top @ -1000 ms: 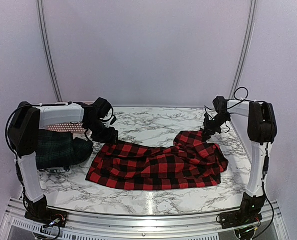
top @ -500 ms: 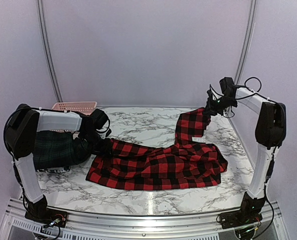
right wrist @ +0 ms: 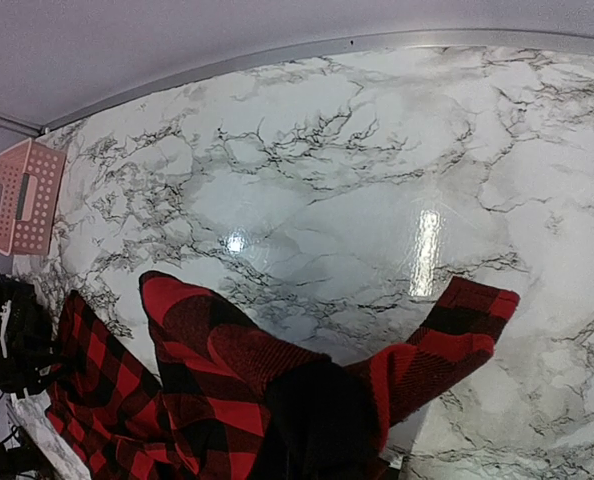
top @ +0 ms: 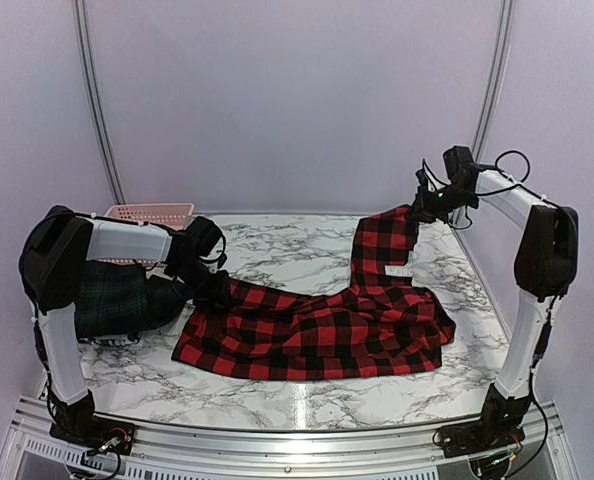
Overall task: Fold and stack the mixed laundry pile
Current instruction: Pick up the crumpled shirt from the center of the board, then flatten out the crumpled shirt at the center of the board, then smooth out the flattened shirt at the center of the board.
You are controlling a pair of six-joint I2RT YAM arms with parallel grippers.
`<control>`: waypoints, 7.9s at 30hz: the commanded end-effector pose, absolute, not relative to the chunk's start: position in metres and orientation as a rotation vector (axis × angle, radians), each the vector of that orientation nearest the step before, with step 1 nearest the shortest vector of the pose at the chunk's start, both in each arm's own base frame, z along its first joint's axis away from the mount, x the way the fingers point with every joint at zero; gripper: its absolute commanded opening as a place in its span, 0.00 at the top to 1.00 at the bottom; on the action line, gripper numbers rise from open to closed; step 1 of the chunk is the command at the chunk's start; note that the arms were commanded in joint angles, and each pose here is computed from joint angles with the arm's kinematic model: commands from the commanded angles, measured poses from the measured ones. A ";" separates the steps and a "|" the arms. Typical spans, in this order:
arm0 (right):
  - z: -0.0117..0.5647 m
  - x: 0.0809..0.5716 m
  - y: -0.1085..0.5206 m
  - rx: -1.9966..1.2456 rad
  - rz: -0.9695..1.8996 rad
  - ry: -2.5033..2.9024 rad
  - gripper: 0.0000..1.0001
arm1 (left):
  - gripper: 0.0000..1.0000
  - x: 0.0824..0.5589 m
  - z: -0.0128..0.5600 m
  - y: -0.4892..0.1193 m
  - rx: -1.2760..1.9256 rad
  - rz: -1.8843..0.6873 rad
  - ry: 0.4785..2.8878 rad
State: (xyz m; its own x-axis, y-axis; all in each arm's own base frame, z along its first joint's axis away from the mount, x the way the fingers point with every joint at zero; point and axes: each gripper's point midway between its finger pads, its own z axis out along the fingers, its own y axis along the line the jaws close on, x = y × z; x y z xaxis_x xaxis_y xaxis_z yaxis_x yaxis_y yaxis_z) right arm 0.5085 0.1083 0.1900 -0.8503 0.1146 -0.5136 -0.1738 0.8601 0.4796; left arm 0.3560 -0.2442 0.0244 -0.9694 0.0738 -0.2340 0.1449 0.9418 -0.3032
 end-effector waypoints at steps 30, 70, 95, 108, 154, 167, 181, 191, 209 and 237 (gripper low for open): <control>0.608 0.345 0.081 -0.147 0.611 1.516 1.00 | 1.00 0.375 0.438 -0.307 0.337 -0.907 1.941; 0.581 0.380 0.045 -0.036 0.381 1.396 1.00 | 1.00 0.378 0.452 -0.276 0.099 -0.754 1.824; 0.224 0.498 0.148 -0.182 0.499 2.387 0.02 | 0.01 0.475 0.232 -0.218 -0.023 -0.502 2.315; 0.135 0.403 0.114 0.011 0.718 2.582 0.37 | 0.01 0.410 0.135 -0.267 0.169 -0.526 2.559; 0.079 0.420 0.074 0.227 1.174 2.495 1.00 | 0.01 0.426 0.106 -0.256 0.125 -0.469 2.611; 0.087 0.446 -0.033 0.481 0.432 2.541 1.00 | 0.01 0.426 0.093 -0.257 0.120 -0.453 2.636; 0.060 0.496 -0.081 0.585 0.129 2.605 1.00 | 0.02 0.443 0.016 -0.264 0.173 -0.269 2.762; 0.078 0.533 -0.049 0.452 0.393 2.565 0.88 | 0.20 0.507 0.021 -0.230 -0.013 -0.238 2.728; 0.209 0.380 0.100 0.022 0.902 2.378 0.43 | 0.09 0.219 0.139 -0.438 1.372 -0.621 2.064; 0.181 0.328 0.077 0.104 0.875 2.451 0.45 | 0.53 0.154 0.021 -0.595 1.743 -0.159 1.640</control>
